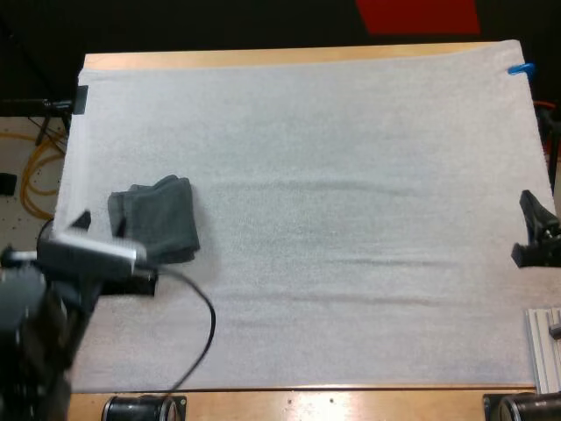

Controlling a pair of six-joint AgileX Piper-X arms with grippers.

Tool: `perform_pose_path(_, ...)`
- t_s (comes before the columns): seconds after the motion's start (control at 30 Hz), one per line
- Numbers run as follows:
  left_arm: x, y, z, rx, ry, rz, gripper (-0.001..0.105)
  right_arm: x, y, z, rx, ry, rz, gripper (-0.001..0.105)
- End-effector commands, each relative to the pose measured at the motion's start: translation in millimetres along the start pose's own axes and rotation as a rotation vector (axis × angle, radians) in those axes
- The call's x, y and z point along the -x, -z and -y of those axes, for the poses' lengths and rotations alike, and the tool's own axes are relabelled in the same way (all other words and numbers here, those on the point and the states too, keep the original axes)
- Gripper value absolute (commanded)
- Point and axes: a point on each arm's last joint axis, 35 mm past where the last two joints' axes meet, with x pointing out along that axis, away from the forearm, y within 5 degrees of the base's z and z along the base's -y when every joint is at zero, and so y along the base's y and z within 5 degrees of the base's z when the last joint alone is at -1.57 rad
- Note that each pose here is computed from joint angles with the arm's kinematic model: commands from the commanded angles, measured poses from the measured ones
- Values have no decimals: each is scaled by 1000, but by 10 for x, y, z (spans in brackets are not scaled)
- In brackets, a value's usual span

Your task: Pick towel from pile fold and stack

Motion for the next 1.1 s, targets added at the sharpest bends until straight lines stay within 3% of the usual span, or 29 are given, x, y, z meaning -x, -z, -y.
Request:
perform_pose_path(0.0,49,53,2,-4,-7,21,40,51,-3,-8,3,-2,20,63)
perform_pose_path(0.1,248,284,21,-7,-10,76,40,169,41,-32,1,12,56,63)
perform_pose_path(0.33,517,739,52,-10,-14,155,40,301,407,-170,-144,31,134,63)
perform_pose_path(0.5,584,983,66,-7,-11,102,40,407,675,-259,-168,81,204,63)
perform_pose_path(0.73,605,1173,74,69,-9,8,40,575,994,-317,-250,266,242,63)
perform_pose_path(1.07,611,1238,77,72,-8,-44,40,498,1174,-369,-270,260,173,63)
